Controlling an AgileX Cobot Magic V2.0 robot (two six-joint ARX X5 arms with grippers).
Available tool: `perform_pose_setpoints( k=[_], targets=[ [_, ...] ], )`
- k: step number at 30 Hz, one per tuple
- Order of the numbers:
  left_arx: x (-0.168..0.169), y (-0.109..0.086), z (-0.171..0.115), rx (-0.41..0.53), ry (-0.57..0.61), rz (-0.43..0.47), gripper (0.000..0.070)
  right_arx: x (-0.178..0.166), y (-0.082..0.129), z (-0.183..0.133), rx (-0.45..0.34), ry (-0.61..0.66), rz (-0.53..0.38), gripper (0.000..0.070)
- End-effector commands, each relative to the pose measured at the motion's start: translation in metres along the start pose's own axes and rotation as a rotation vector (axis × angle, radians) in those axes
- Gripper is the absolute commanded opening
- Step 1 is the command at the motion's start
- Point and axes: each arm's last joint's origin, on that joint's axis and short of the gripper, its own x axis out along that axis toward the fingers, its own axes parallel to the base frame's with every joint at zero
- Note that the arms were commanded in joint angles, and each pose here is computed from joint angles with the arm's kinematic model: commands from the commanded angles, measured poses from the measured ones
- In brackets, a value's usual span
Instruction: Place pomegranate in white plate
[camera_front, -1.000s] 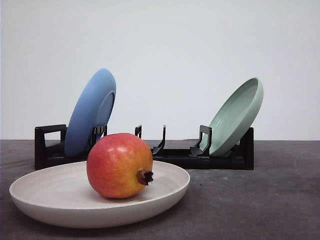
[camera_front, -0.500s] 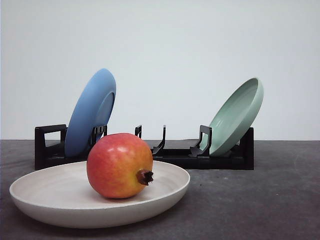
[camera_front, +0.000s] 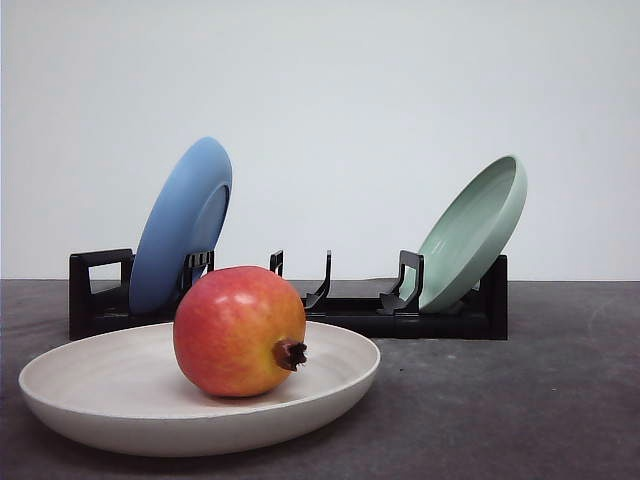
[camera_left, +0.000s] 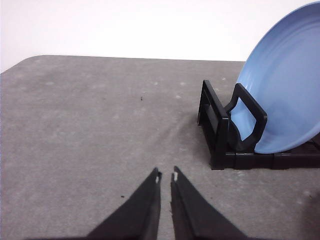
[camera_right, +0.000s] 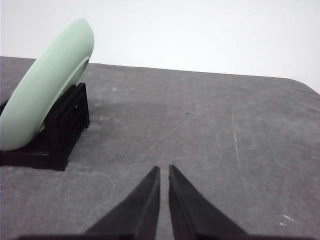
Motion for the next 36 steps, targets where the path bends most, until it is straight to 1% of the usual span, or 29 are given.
perform_pose_setpoints(
  k=[1,36],
  targets=[
    [0.0008,0.0001,-0.0020,-0.004,-0.003,0.001,0.0016,0.0004,-0.0001,-0.0006,0.011,-0.004,-0.001,0.0029],
    [0.0008,0.0001,-0.0020,-0.004,-0.003,0.001,0.0016,0.0004,-0.0001,-0.0006,0.012,-0.003,-0.001,0.0029]
  ],
)
